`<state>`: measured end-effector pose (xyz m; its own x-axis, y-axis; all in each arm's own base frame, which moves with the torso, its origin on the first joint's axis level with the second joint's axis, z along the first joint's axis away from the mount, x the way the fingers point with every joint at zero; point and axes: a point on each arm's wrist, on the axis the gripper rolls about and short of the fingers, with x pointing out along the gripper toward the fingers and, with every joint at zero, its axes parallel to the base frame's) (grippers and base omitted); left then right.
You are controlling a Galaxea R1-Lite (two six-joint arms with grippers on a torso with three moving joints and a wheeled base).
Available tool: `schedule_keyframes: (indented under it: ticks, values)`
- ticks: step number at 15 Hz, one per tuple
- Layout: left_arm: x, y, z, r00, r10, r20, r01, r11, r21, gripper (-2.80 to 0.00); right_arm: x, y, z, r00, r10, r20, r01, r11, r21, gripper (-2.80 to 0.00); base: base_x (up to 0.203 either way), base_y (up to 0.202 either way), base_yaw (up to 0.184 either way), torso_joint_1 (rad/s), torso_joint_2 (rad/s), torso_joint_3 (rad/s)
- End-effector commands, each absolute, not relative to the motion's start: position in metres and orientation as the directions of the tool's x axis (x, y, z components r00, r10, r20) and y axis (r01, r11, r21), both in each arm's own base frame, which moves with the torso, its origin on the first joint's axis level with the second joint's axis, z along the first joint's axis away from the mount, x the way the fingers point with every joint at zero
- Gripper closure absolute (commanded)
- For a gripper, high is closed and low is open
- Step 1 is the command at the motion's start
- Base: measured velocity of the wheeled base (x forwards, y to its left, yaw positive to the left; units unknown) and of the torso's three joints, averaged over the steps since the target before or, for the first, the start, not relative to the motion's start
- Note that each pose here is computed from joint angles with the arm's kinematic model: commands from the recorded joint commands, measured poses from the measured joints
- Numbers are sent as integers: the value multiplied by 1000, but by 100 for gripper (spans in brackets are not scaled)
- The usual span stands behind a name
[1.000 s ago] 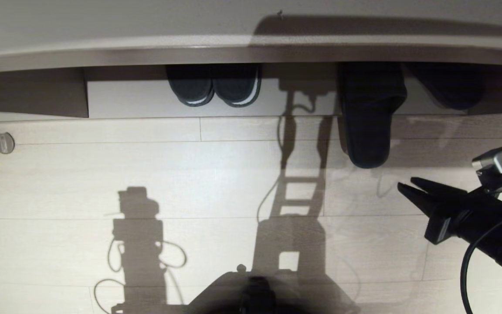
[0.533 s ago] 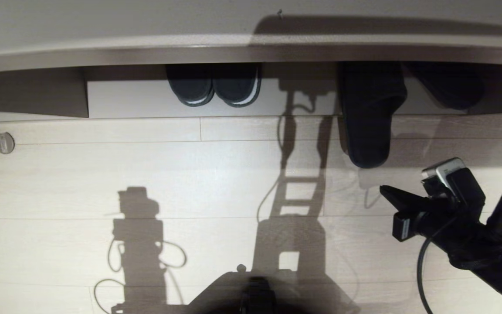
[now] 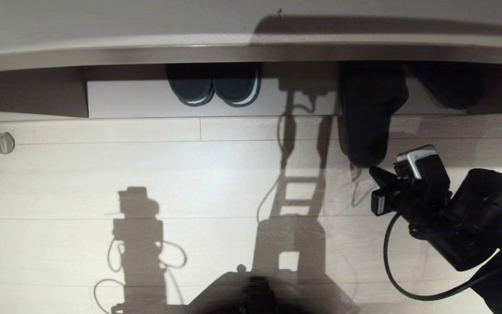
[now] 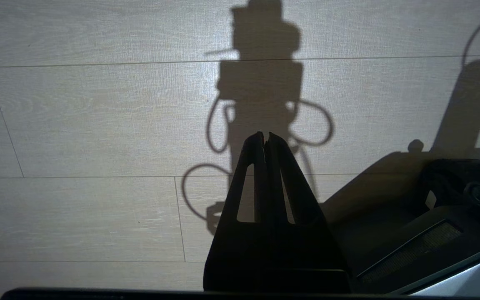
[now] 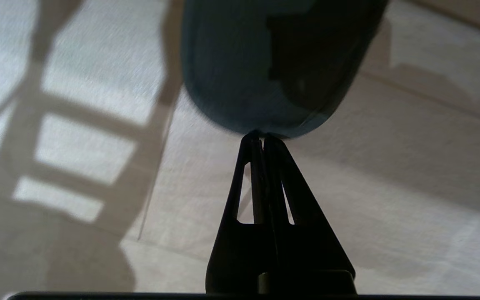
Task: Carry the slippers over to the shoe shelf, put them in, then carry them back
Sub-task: Pick up the slippers in the shoe cabinet
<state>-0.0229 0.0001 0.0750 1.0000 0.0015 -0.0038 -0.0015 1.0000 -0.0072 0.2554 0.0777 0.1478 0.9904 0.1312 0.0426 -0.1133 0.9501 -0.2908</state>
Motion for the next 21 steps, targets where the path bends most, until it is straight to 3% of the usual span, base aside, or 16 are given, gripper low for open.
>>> schedule_keyframes:
  ticks: [1, 13, 21]
  values:
    - [-23, 0, 75, 1000, 2, -5, -2, 1000, -8, 0, 255, 80, 144, 989, 141, 31, -126, 947, -294, 0, 0, 0, 0, 0, 0, 0]
    - [-23, 0, 75, 1000, 2, -5, -2, 1000, -8, 0, 266, 94, 147, 987, 154, 49, -133, 948, -289, 0, 0, 0, 0, 0, 0, 0]
    - [-23, 0, 75, 1000, 2, -5, -2, 1000, -8, 0, 275, 85, 171, 983, 110, 145, -67, 959, -275, 0, 0, 0, 0, 0, 0, 0]
